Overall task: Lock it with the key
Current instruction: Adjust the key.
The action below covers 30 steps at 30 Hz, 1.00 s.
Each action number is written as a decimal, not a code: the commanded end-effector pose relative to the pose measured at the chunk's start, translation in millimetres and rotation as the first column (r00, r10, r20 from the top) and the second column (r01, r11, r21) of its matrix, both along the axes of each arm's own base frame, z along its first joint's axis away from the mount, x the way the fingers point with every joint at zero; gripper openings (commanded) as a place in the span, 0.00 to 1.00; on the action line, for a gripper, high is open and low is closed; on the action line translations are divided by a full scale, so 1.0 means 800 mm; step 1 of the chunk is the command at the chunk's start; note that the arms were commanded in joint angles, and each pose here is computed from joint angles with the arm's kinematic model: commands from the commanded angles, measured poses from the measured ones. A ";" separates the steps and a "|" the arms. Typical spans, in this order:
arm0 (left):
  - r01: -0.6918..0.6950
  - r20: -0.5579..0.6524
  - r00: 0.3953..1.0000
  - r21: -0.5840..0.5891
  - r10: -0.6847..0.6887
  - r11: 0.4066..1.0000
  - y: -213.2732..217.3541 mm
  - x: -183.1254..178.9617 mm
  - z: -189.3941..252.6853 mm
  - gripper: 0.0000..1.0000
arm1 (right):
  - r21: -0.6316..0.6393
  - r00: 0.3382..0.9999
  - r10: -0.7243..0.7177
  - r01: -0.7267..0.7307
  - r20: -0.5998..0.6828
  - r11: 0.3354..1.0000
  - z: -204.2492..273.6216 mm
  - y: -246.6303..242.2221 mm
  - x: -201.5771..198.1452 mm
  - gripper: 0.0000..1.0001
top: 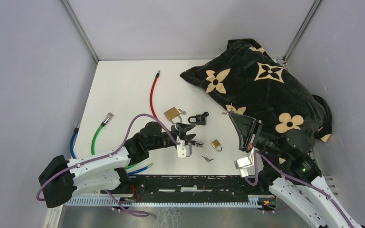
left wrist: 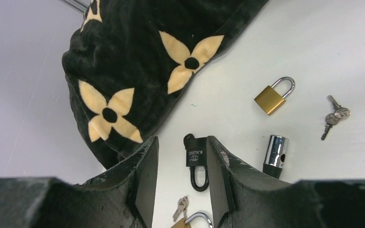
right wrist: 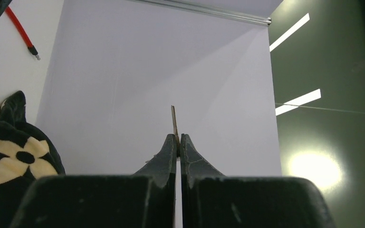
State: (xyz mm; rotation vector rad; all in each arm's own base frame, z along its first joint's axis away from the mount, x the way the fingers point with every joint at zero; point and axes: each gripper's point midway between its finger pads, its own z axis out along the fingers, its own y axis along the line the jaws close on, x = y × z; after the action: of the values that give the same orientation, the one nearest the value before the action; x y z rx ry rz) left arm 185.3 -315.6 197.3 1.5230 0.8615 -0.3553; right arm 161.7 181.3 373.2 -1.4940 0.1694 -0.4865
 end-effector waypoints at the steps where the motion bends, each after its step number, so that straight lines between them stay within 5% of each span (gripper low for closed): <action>1: 0.025 0.145 0.989 -0.060 -0.016 0.998 -0.009 0.007 0.046 0.47 | -0.039 0.991 -0.041 0.046 0.125 0.998 0.026 -0.013 -0.009 0.00; 8: 0.044 0.203 0.979 -0.169 -0.008 0.985 -0.015 0.008 0.090 0.47 | -0.050 0.994 -0.011 0.016 0.106 0.999 0.020 -0.007 -0.011 0.00; 12: -0.074 -0.130 0.991 -0.343 0.031 0.936 -0.024 0.019 0.138 0.46 | -0.003 0.999 0.037 -0.037 0.030 0.999 0.008 0.003 -0.012 0.00; 15: -0.122 -0.465 0.884 -0.341 -0.055 0.932 -0.029 0.009 0.133 0.48 | 0.081 0.996 0.066 -0.061 -0.058 0.995 -0.003 0.009 -0.006 0.00; 18: -0.093 -0.617 0.776 -0.312 -0.128 0.945 -0.024 0.003 0.128 0.50 | 0.262 0.974 0.124 -0.072 -0.188 0.962 -0.004 0.012 0.001 0.00; 20: -0.049 -0.539 0.835 -0.267 -0.107 0.962 -0.019 0.008 0.124 0.50 | 0.364 0.900 0.206 -0.057 -0.384 0.930 -0.002 0.021 0.008 0.00; 24: -0.053 -0.194 0.981 -0.223 0.009 0.973 0.003 0.035 0.145 0.53 | 0.407 0.555 0.288 0.101 -0.780 0.908 -0.019 0.047 0.028 0.00; 30: 0.019 0.307 0.952 -0.093 0.010 0.996 0.027 0.034 0.156 0.58 | 0.206 0.002 0.215 0.295 -0.977 0.933 -0.070 0.078 0.043 0.00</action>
State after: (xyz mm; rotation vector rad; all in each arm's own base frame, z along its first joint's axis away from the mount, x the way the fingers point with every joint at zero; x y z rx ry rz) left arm 217.6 -308.5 307.5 1.2996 0.9207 -0.4838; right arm 203.8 232.1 345.1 -1.2689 1.0084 0.4266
